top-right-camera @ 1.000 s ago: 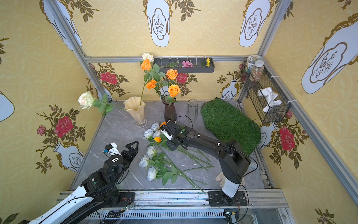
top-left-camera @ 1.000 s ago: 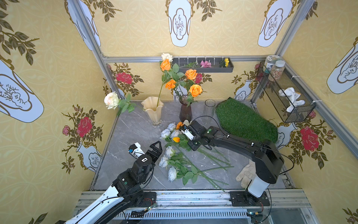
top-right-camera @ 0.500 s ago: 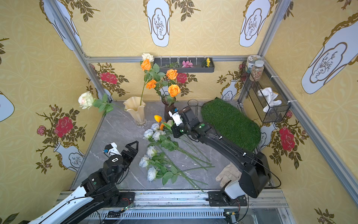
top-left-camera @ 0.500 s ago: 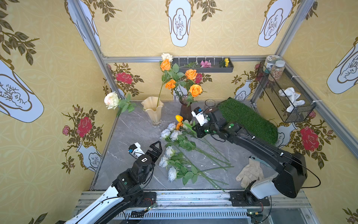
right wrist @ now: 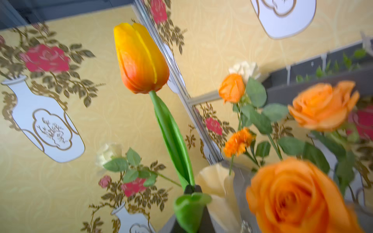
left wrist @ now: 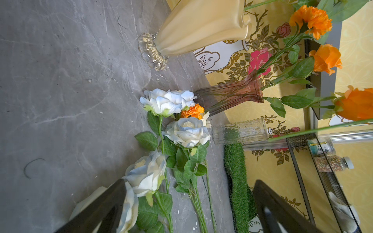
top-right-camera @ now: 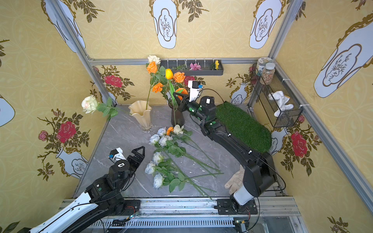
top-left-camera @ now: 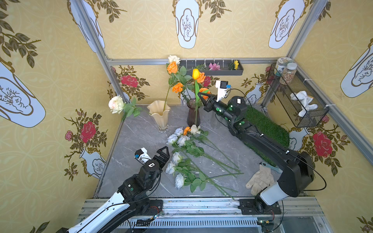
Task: Arrange the flowers in different vases according to their colors
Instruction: Insert the flower into the vase.
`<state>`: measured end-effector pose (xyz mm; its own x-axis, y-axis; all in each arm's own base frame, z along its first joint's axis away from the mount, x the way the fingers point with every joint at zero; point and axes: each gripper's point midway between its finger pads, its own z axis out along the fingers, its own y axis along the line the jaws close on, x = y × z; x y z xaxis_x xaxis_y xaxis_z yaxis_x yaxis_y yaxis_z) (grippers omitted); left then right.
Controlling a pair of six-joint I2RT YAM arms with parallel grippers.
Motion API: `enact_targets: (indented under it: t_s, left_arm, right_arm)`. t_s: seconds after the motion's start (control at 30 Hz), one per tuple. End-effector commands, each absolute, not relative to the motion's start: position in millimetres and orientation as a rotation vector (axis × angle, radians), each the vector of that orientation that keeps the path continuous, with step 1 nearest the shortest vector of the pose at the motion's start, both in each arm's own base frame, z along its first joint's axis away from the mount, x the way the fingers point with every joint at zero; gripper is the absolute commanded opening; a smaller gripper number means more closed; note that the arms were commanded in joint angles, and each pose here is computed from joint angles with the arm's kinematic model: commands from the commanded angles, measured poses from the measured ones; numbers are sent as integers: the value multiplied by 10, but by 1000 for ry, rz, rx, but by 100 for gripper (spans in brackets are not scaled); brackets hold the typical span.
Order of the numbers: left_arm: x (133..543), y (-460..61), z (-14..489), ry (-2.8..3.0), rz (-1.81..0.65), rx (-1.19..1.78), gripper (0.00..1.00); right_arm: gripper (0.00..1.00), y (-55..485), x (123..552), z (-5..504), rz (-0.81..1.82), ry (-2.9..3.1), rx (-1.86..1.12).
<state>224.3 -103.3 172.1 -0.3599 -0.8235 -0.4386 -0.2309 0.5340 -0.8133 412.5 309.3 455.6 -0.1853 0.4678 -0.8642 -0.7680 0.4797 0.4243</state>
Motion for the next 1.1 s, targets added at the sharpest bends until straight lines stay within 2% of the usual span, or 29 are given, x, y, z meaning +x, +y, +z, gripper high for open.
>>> enact_targets:
  t_s: [0.0,0.3,0.47,0.8,1.07]
  left_arm:
    - [2274,-1037,1784,1853,-821,-853,100]
    - [2319,-1080,1793,1870,-792,-830,100]
    - [2350,-1101,1788,1882,-770,-820,100]
    - [2391,-1114,1784,1889,-748,-820,100]
    - [2420,-1133,1781,1897,-735,-821,100]
  right_arm:
    - [0,3129,4118,5065,1195,1134,-271]
    - [0,3288,4469,5250,1049,1055,-311]
    - [0,3182,4757,5274,978,1056,-301]
    - [0,2957,5194,4818,930,1147,-269]
    - [0,2999,5265,4446,971,1214,-270]
